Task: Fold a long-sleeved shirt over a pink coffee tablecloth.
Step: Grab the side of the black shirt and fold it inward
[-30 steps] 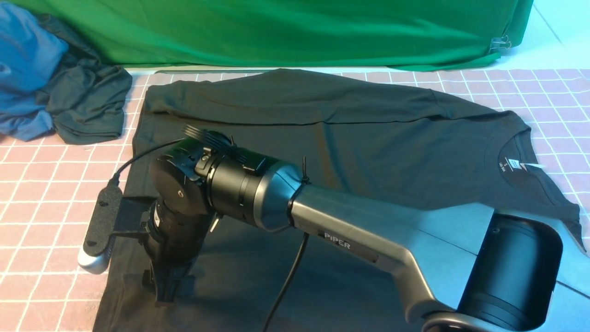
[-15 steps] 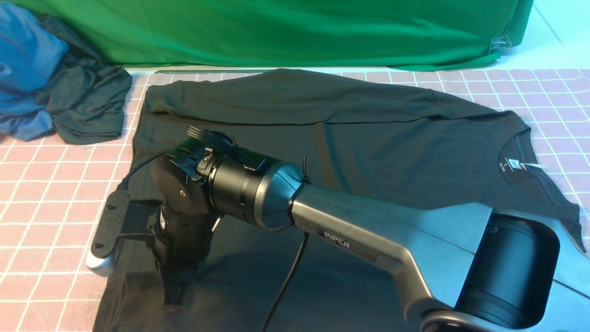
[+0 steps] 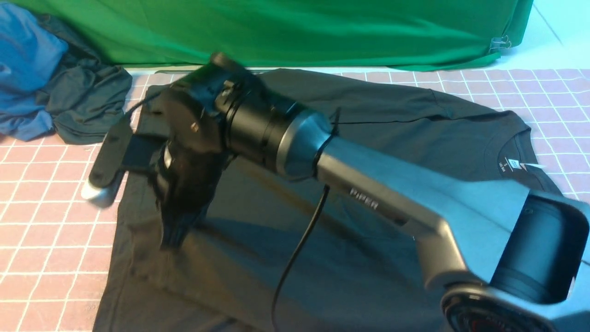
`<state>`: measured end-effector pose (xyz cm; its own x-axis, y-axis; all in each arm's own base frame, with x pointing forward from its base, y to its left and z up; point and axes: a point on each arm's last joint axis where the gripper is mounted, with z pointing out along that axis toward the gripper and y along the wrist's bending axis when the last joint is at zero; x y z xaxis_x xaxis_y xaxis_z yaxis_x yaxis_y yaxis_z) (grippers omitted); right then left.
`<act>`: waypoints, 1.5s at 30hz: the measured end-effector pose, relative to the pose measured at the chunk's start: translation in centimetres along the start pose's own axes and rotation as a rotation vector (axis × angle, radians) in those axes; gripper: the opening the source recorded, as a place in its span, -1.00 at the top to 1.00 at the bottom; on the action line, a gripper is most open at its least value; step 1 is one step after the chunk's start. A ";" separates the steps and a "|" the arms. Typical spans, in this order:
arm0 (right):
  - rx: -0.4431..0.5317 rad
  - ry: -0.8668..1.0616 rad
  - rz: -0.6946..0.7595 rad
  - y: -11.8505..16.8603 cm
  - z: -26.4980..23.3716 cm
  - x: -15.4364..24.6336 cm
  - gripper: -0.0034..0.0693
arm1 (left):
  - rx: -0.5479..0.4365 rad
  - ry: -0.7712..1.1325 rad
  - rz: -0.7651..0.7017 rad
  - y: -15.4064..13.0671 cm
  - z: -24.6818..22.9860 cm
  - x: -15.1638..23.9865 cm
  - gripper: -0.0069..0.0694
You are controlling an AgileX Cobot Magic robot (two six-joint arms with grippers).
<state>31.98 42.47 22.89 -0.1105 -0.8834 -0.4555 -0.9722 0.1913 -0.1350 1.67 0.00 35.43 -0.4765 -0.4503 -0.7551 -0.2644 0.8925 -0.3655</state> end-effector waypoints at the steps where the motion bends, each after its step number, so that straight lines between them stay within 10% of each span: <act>1: 0.016 -0.010 0.017 -0.8 -0.1 0.2 0.78 | 0.000 0.000 0.000 0.0 0.0 0.0 0.78; 31: 0.210 -0.185 0.210 -8.7 1.4 3.1 0.75 | 0.002 0.005 0.002 0.0 0.0 0.0 0.78; 35: 0.228 -0.212 0.211 -8.9 2.0 3.0 0.49 | 0.008 0.008 -0.001 -0.1 0.0 0.1 0.78; 41: 0.296 -0.241 0.222 -9.5 1.7 2.8 -0.45 | 0.026 0.017 -0.010 -0.2 0.0 0.2 0.78; 45: 0.313 -0.142 0.300 -9.5 0.0 3.4 -0.54 | 0.027 0.018 -0.010 -0.2 0.0 0.2 0.78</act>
<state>40.88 37.63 22.60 -0.3268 -0.7061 -0.6282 -0.7902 0.5688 -0.2283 1.66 -0.29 35.40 -0.4892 -0.4596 -0.7413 -0.2470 0.8881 -0.3877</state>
